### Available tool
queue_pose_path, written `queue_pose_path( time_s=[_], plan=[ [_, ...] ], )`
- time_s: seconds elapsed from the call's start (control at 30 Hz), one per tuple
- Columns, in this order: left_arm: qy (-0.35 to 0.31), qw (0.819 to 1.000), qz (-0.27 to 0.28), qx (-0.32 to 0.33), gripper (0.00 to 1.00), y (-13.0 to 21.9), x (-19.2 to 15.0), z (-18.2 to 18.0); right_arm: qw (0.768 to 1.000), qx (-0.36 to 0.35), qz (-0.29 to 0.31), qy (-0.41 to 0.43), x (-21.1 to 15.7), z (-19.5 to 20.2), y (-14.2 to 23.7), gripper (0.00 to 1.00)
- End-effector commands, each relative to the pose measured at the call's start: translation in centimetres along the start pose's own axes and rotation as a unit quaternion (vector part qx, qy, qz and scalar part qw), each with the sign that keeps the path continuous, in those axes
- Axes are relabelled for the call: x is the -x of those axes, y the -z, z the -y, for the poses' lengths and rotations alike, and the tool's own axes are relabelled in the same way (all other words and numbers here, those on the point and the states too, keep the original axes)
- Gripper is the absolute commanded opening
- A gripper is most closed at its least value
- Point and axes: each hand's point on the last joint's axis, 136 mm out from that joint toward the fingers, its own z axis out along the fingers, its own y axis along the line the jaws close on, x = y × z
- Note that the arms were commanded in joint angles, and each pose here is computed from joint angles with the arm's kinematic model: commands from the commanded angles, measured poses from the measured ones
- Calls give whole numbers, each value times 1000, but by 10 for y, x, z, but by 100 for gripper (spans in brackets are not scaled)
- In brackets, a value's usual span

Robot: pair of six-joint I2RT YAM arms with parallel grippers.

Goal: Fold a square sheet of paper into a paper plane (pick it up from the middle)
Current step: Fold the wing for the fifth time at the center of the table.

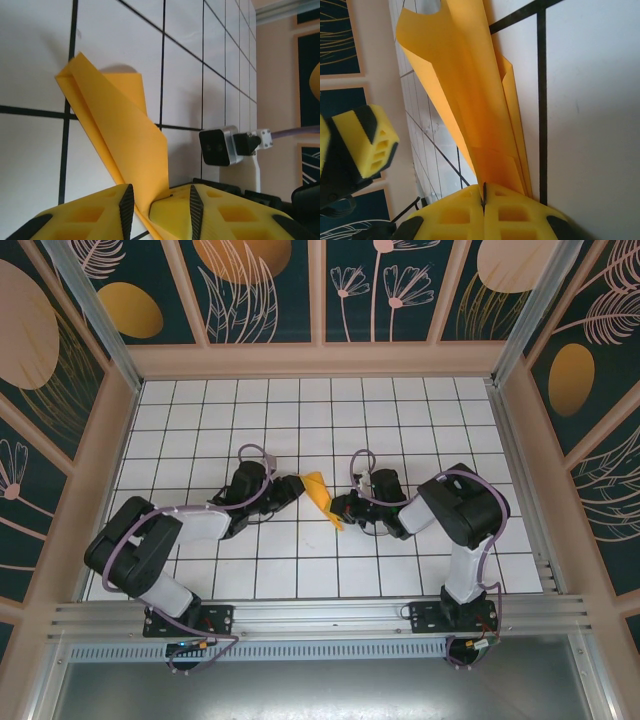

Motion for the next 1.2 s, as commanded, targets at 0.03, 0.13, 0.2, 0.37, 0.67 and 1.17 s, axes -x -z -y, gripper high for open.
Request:
queue_pose_path(
  time_s=[0.03, 0.13, 0.2, 0.37, 0.67, 1.17],
  plan=[
    [-35, 997, -24, -58, 38, -12, -9, 29, 997, -52, -7, -48, -12, 36, 3, 0],
    [-43, 996, -31, -66, 38, -22, -13, 37, 997, -58, -8, -50, -14, 40, 3, 0],
    [-46, 996, -36, -68, 39, -29, -15, 40, 997, -59, -9, -51, -14, 41, 3, 0],
    [-35, 996, -45, -63, 39, -44, -19, 30, 996, -64, 1, -61, -8, 47, 7, 0],
    [-32, 996, -55, -63, 42, -53, -24, 22, 995, -67, 2, -70, -7, 52, 7, 0],
    [-20, 997, -67, 20, 40, -72, -29, -20, 995, -76, -5, -65, -6, 51, 5, 0]
  ],
)
